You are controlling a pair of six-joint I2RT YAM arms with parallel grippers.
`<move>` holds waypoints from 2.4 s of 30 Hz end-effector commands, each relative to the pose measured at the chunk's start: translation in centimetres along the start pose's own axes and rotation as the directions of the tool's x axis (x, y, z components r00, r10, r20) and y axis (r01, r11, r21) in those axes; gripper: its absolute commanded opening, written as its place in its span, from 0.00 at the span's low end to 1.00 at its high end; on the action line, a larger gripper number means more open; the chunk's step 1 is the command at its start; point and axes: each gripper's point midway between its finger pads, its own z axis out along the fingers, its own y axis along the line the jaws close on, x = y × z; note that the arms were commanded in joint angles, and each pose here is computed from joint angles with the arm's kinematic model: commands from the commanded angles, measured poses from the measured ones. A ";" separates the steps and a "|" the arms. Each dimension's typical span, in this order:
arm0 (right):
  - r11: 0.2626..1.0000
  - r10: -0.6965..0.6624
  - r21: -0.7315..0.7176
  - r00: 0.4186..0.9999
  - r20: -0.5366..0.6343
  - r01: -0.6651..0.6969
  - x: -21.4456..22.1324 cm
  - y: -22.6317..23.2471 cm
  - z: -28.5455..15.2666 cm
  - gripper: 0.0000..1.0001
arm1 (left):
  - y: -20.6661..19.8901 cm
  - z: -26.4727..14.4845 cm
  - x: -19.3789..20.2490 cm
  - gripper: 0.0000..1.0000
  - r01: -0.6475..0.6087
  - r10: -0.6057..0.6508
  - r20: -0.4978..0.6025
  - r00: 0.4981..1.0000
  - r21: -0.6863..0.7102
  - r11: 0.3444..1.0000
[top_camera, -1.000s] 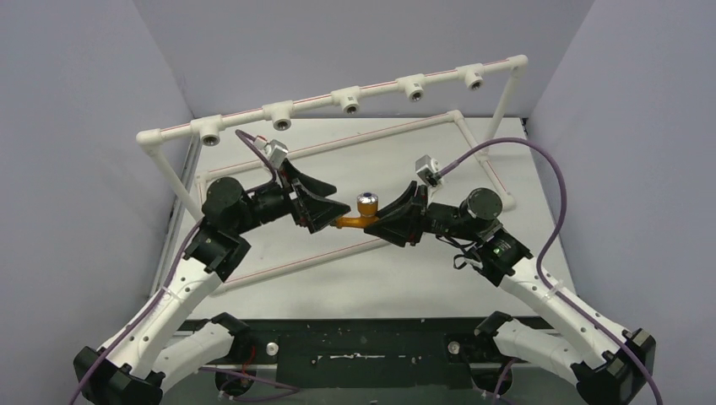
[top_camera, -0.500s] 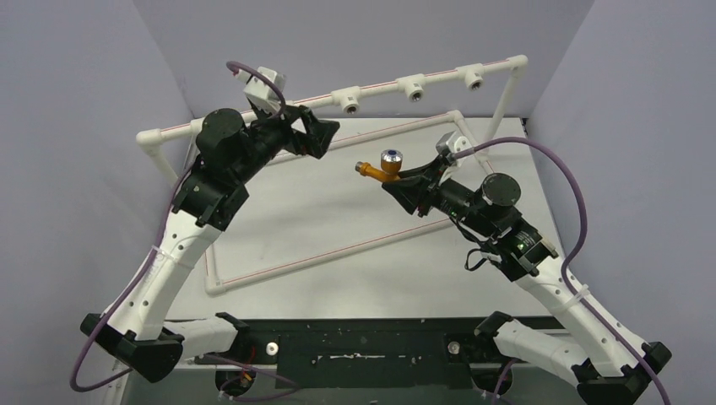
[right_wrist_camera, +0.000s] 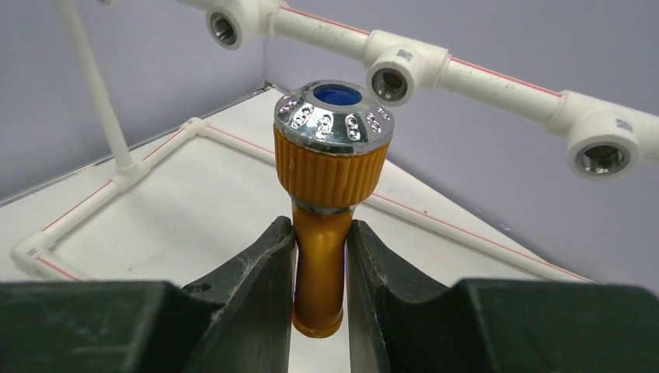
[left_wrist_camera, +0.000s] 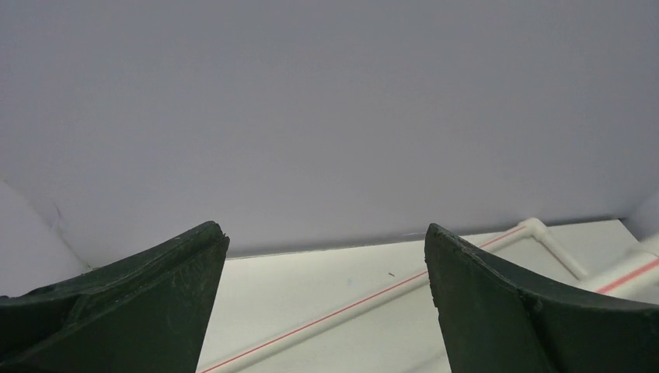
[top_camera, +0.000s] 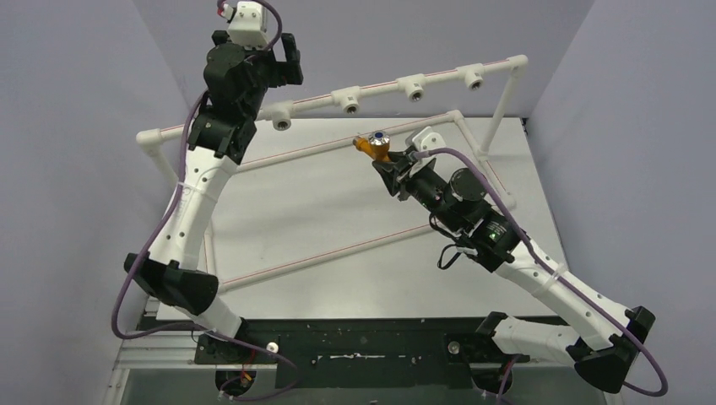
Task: Install the water faucets
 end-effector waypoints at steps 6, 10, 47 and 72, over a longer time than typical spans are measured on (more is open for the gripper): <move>0.979 -0.085 0.202 0.964 0.253 0.033 -6.7 -3.2 1.0 0.00 | 6.9 7.2 3.4 0.97 -0.037 0.018 -0.085 0.996 -0.221 0.975; 0.981 -0.085 0.189 0.966 0.245 0.038 -6.6 -2.7 1.4 0.00 | 9.7 7.5 10.4 0.97 -0.129 0.025 -0.299 0.954 -0.337 0.933; 0.983 -0.039 0.183 0.987 0.154 0.010 -0.8 -0.7 -4.6 0.00 | 5.8 -9.4 30.4 0.96 -0.003 -0.139 -0.606 0.783 -0.227 0.974; 0.924 -0.187 0.367 0.963 0.195 0.105 -1.7 -0.6 -1.3 0.00 | 4.8 -10.6 31.1 0.95 -0.028 -0.110 -0.616 0.780 -0.210 0.977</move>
